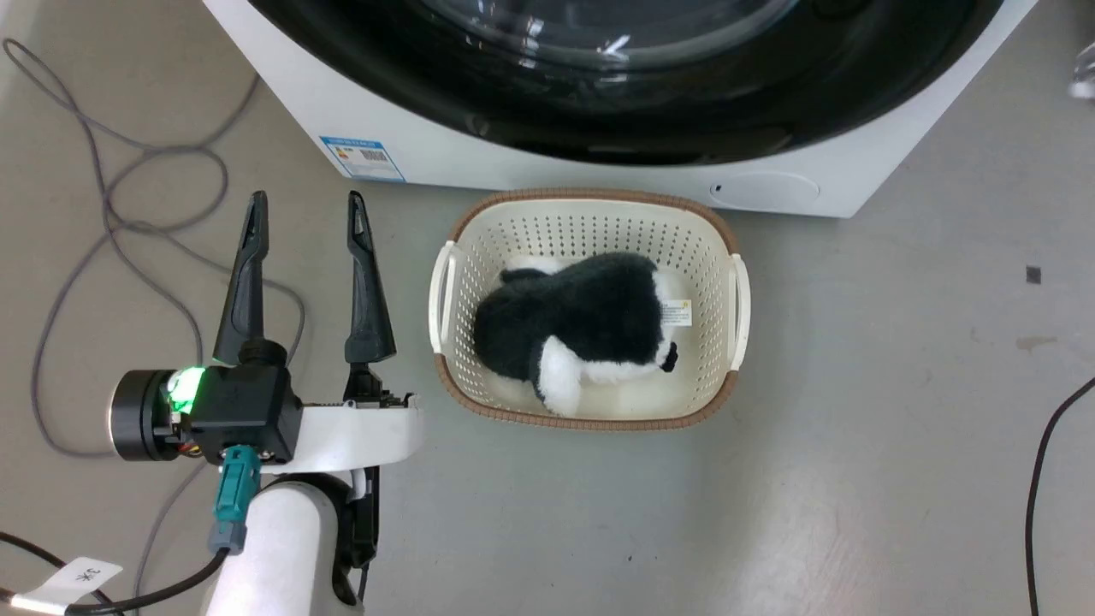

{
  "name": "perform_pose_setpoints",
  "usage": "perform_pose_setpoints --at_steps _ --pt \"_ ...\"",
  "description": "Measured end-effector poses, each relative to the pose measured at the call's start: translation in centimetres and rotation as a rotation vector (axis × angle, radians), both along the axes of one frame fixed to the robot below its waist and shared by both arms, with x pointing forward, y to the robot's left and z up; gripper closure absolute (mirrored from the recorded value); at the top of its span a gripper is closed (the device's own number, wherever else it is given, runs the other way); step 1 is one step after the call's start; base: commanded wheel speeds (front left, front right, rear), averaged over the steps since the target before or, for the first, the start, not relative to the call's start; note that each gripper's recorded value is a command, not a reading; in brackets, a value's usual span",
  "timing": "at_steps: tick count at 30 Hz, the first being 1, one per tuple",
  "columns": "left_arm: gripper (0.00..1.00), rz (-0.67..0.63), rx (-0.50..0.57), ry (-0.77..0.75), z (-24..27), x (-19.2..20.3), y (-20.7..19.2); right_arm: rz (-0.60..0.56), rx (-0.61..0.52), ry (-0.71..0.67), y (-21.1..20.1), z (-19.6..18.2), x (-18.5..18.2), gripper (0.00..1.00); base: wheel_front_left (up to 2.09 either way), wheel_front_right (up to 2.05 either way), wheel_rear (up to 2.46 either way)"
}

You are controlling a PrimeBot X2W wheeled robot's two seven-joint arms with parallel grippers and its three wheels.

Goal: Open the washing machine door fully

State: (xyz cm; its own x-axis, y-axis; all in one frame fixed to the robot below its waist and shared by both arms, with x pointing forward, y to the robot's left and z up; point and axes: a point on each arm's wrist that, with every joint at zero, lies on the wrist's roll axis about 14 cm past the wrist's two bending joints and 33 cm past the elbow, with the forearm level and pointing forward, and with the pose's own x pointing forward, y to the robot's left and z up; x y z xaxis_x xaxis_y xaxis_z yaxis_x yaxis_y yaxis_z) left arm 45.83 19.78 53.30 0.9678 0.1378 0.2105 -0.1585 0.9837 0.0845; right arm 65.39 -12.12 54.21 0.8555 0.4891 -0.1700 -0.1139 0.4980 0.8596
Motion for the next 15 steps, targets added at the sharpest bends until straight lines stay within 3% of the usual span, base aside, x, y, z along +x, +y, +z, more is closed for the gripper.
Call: perform_pose_setpoints --at_steps 15 --pt "0.0 0.023 -0.001 -0.056 2.5 -3.1 0.5 0.031 0.069 0.073 0.1 0.3 -4.6 1.0 0.0 0.0 0.0"
